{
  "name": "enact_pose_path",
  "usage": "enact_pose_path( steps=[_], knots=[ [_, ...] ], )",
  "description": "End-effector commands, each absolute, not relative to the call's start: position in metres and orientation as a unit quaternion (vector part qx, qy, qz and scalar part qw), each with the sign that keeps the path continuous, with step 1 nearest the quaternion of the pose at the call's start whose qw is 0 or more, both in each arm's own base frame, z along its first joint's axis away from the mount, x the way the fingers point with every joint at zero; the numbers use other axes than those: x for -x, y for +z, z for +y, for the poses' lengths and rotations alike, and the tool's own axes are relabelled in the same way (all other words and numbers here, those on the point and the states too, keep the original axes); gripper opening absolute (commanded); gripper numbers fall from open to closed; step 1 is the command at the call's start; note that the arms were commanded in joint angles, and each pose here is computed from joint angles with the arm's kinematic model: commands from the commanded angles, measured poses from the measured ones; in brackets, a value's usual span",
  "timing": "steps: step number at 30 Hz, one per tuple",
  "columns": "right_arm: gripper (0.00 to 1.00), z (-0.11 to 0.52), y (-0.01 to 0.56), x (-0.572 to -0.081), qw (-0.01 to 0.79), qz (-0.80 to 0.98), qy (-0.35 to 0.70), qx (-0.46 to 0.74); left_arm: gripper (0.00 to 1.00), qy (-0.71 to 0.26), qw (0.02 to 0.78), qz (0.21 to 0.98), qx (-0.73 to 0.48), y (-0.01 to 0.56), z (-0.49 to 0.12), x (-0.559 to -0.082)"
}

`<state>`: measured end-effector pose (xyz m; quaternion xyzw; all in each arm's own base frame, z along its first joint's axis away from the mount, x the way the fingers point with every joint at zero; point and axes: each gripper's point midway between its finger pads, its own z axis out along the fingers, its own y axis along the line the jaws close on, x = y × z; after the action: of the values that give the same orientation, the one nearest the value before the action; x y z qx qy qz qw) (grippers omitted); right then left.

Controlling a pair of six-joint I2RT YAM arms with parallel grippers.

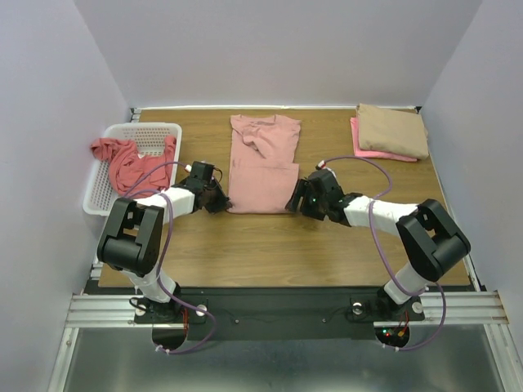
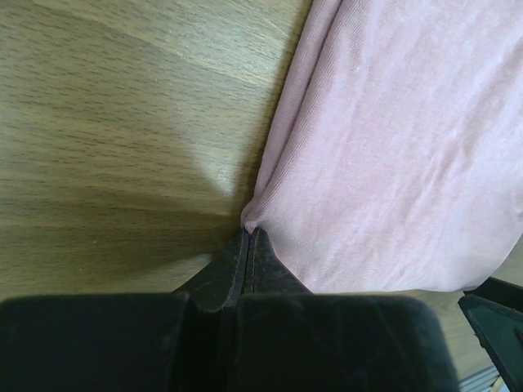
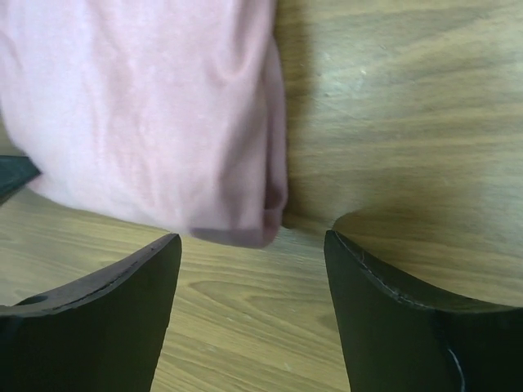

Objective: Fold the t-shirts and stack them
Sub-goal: Fold the tshirt

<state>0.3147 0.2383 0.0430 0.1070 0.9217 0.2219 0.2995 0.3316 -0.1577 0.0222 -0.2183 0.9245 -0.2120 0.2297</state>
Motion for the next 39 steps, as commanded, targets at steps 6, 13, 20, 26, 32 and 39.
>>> enact_pose_path(
  steps=[6, 13, 20, 26, 32, 39],
  knots=[
    [0.62, 0.246, 0.040, -0.325, 0.314, 0.905, 0.263, -0.117, 0.00, -0.157, 0.174, 0.945, 0.226, -0.015, -0.140, -0.296],
    [0.43, 0.246, 0.011, -0.312, 0.278, 0.918, 0.257, -0.116, 0.00, -0.159, 0.177, 0.944, 0.231, -0.012, -0.138, -0.290],
    [0.01, 0.245, 0.011, -0.309, 0.279, 0.917, 0.262, -0.111, 0.00, -0.165, 0.173, 0.944, 0.228, -0.011, -0.138, -0.280],
    [0.00, 0.230, 0.034, -0.266, 0.251, 0.923, 0.275, -0.099, 0.00, -0.190, 0.176, 0.941, 0.218, 0.006, -0.144, -0.251],
    [0.00, 0.222, 0.075, -0.233, 0.253, 0.910, 0.316, -0.089, 0.00, -0.239, 0.222, 0.922, 0.211, 0.053, -0.159, -0.231],
    [0.00, 0.220, 0.127, -0.238, 0.303, 0.888, 0.336, -0.075, 0.00, -0.260, 0.283, 0.897, 0.218, 0.114, -0.156, -0.233]
  ],
)
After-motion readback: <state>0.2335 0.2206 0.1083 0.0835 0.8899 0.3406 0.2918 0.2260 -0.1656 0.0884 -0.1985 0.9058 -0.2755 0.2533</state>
